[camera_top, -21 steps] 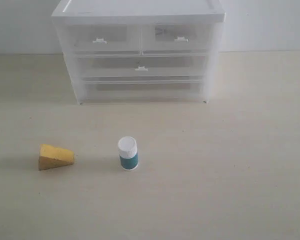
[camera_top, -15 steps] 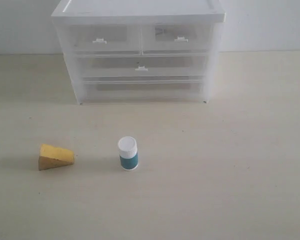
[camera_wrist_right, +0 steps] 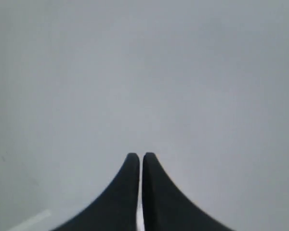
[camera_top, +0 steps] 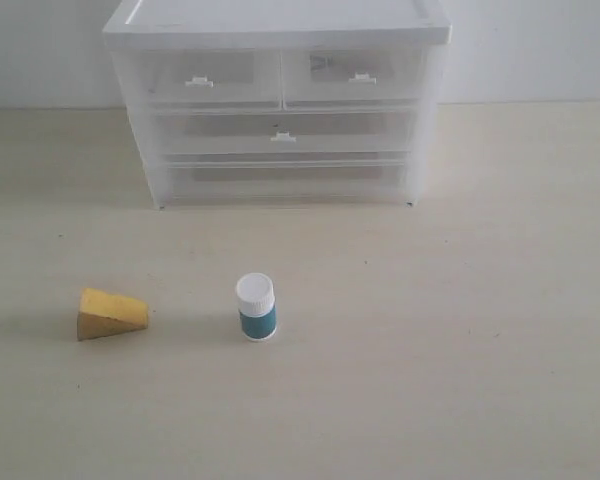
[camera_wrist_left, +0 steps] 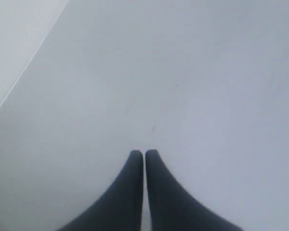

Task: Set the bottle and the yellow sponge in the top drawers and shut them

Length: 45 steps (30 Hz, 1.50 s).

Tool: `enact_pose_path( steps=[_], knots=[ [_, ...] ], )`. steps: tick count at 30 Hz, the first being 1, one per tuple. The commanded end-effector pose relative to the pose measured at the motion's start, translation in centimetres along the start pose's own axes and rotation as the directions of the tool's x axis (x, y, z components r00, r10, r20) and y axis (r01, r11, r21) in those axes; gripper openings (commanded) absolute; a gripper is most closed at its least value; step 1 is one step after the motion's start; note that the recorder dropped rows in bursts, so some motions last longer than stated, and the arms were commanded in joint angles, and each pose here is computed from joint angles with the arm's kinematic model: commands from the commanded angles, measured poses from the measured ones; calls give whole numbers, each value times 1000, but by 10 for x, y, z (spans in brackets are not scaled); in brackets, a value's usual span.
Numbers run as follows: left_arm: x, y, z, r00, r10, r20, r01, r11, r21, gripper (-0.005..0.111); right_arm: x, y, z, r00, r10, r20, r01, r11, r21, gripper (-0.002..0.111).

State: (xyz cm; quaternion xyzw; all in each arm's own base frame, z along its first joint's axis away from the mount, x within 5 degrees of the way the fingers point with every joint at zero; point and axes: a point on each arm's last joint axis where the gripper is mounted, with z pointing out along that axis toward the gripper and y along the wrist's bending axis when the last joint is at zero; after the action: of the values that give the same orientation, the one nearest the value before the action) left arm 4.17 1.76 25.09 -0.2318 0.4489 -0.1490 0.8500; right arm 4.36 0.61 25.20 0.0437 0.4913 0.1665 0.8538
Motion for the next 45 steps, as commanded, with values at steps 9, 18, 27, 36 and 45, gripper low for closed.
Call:
enact_pose_path(
  steps=[9, 18, 27, 36, 45],
  knots=[
    [94, -25, 95, 768, 58, -638, 203, 923, 328, 4, 67, 20, 75, 732, -23, -681, -177, 959, -222, 2],
    [239, -32, 136, 383, -170, -908, 561, 824, 83, 6, 120, 5, 81, 575, -31, -818, -202, 963, -178, 2],
    [281, -36, 193, 236, -426, -874, 705, 694, -147, 41, 119, 6, 81, 585, -47, -809, -200, 959, -200, 2],
    [302, -37, 211, 128, -484, -866, 741, 627, -241, 41, 119, 6, 81, 589, -45, -807, -204, 958, -203, 2],
    [304, -42, 200, 57, -390, -919, 736, 639, -225, 41, 118, 7, 82, 597, -43, -801, -215, 954, -211, 2]
  ],
)
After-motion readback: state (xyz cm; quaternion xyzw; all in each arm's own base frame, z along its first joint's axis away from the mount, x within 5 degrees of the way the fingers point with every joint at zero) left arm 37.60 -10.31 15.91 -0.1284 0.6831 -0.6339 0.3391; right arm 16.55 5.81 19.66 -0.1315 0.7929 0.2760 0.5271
